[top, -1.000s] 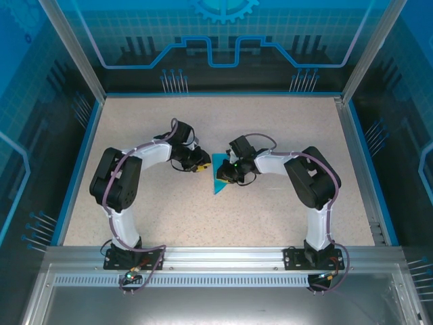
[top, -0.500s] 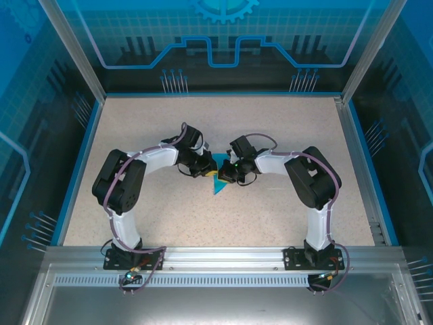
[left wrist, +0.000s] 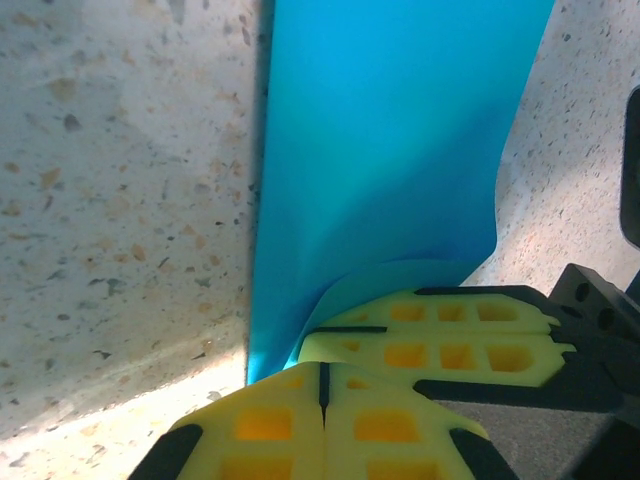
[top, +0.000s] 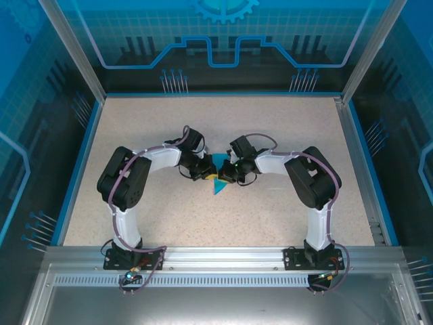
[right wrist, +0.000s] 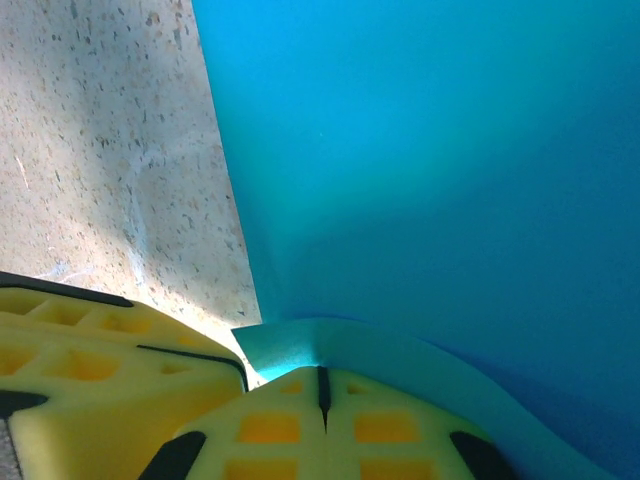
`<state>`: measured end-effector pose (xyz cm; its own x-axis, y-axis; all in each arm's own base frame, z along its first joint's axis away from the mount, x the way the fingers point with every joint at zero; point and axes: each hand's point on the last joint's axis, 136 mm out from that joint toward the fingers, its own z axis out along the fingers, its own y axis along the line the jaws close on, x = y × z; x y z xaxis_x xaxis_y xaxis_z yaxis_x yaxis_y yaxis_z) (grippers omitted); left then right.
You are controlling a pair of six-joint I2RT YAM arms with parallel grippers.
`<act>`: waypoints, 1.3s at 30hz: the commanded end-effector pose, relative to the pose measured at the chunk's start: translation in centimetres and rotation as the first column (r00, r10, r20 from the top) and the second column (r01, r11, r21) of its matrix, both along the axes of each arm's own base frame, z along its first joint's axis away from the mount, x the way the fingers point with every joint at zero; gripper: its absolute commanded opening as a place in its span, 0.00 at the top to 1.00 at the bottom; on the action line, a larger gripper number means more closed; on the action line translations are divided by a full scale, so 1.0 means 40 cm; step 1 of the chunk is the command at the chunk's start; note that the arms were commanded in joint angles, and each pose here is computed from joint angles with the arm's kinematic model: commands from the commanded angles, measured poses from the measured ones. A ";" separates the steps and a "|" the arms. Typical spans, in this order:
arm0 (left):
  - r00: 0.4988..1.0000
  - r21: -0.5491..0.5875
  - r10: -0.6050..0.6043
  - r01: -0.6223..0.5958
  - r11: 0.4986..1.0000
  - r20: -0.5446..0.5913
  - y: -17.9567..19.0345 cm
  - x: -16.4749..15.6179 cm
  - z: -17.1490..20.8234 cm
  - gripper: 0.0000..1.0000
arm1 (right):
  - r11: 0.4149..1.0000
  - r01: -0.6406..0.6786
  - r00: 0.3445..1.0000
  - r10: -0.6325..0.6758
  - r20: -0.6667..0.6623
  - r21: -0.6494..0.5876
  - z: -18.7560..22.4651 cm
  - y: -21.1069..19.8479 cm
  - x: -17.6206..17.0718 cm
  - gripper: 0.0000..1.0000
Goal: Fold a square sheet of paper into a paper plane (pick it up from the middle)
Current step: Third fold the triangle at the center of the table.
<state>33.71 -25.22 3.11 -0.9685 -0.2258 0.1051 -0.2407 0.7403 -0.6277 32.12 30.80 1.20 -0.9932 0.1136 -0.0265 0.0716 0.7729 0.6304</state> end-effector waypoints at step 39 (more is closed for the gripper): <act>0.997 0.252 -0.007 0.026 0.967 -0.075 0.060 -0.042 -0.113 0.97 | 0.996 0.002 0.997 -0.008 0.072 0.084 0.036 -0.055 -0.006 0.98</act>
<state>33.79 -24.88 1.37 -0.9685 -0.2345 0.0843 -0.2425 0.8095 -0.5347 31.18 28.74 3.23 -0.9885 0.1260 -0.0833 0.0325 0.7159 0.6975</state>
